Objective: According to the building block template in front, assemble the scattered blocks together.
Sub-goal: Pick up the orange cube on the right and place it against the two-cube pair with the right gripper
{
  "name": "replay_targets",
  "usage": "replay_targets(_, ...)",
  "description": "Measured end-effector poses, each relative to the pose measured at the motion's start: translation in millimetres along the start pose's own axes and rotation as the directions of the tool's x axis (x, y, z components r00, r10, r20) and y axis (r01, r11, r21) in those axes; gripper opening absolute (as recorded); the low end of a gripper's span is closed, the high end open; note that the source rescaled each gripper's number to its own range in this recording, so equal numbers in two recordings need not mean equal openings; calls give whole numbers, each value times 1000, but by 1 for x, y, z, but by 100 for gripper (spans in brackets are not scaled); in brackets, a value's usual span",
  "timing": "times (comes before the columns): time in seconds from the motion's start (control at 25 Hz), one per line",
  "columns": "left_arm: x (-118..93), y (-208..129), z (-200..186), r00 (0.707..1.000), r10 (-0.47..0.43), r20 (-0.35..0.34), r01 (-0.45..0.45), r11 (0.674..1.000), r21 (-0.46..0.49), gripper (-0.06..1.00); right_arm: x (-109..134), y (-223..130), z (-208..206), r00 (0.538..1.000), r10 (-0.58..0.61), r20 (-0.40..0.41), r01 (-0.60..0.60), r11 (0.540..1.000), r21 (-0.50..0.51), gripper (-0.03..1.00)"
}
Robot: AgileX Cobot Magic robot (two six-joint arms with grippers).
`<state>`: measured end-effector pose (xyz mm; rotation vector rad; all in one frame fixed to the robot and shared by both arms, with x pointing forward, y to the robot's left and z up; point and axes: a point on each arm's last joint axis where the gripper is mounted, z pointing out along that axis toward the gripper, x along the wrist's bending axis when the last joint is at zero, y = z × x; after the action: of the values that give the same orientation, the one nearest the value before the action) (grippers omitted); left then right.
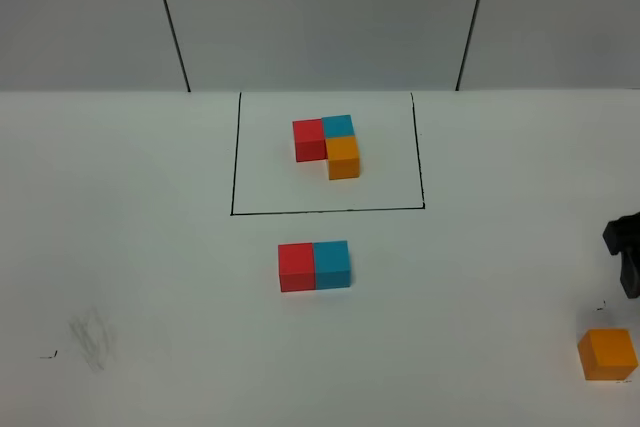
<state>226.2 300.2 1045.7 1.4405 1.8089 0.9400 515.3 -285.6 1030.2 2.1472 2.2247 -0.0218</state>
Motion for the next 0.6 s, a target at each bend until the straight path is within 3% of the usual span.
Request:
replay_targets(0.32,0,0,0,1000,1,0,-1,1000,0,100,3,-18,20,1000,10,-26,-11,999,-34,69)
replay_targets(0.6,0,0,0,1000,1,0,-1,1000,0,100,3,-13,22,999,15,-29,-18,995,-97,69)
